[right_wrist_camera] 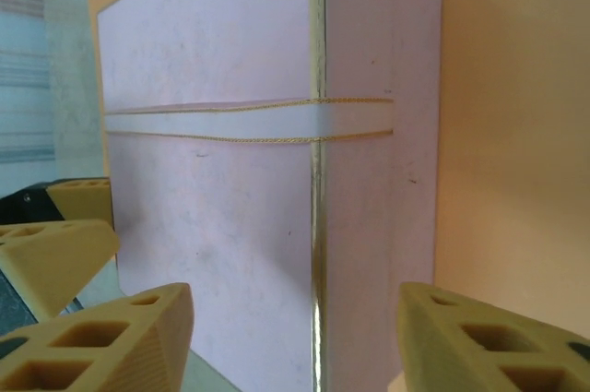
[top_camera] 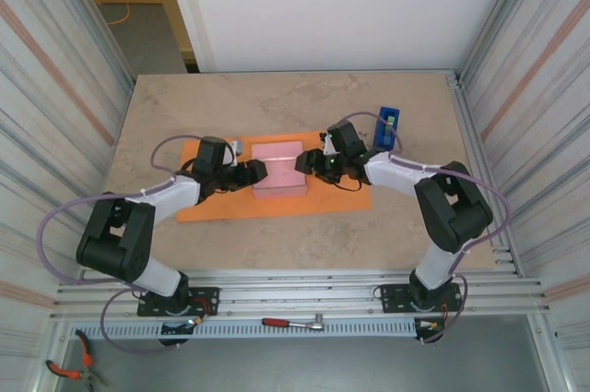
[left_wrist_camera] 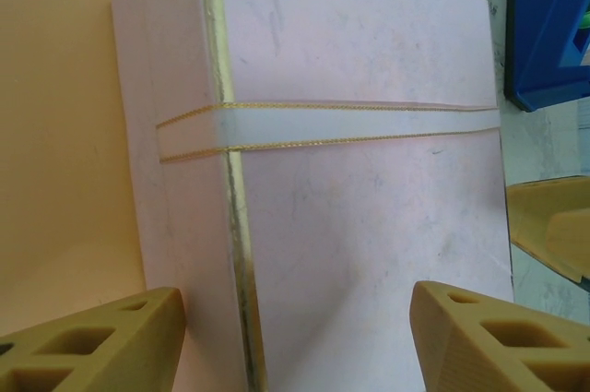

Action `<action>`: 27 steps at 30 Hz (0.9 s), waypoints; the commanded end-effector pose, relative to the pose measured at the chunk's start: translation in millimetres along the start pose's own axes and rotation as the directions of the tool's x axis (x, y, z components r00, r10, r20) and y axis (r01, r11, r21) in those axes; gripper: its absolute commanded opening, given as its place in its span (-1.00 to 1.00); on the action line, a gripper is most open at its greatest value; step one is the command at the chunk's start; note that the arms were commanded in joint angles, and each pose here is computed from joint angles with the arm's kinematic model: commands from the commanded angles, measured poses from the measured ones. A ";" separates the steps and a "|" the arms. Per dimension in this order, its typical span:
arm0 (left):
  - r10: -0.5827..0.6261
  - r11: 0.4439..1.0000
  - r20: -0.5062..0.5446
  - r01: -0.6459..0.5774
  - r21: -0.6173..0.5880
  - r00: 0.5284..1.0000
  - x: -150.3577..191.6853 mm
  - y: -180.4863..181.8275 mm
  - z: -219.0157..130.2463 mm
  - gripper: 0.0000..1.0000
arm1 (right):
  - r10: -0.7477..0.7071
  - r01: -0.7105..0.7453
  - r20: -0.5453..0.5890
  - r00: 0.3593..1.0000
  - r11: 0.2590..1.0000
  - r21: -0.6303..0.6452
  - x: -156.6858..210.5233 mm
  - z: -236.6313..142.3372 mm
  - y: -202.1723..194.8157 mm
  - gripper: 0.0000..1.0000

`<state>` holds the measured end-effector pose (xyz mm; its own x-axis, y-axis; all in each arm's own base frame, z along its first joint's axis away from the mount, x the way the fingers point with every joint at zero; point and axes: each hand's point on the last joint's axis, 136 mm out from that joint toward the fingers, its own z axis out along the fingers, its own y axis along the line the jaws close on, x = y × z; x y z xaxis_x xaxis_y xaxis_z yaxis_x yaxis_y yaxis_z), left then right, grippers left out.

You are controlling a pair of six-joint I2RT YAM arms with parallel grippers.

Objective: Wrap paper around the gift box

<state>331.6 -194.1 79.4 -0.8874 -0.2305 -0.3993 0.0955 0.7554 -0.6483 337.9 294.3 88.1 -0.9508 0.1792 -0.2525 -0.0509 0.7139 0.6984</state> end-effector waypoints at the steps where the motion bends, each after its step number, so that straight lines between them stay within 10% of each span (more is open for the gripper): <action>1: 0.035 0.999 0.010 -0.035 0.026 0.999 -9.6 -8.7 2.4 0.29 | -0.006 0.005 -0.015 1.000 0.999 -0.033 -3.6 8.0 9.8 -0.01; 8: 0.050 0.998 0.017 -0.050 0.049 0.999 -20.0 -18.1 4.4 0.18 | -0.008 0.008 -0.004 1.000 0.999 -0.052 -12.3 8.4 18.1 -0.39; 27: 0.070 0.997 -0.007 -0.069 0.025 0.998 -24.1 -12.4 16.3 0.19 | 0.022 -0.022 -0.004 1.000 0.999 -0.026 -10.4 12.2 4.9 -0.40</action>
<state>355.0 -196.4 77.3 -0.8871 -0.2105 -0.4107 0.1042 0.7755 -0.6227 356.0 294.5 89.5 -0.9445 0.2050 -0.2568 -0.0345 0.7155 0.6977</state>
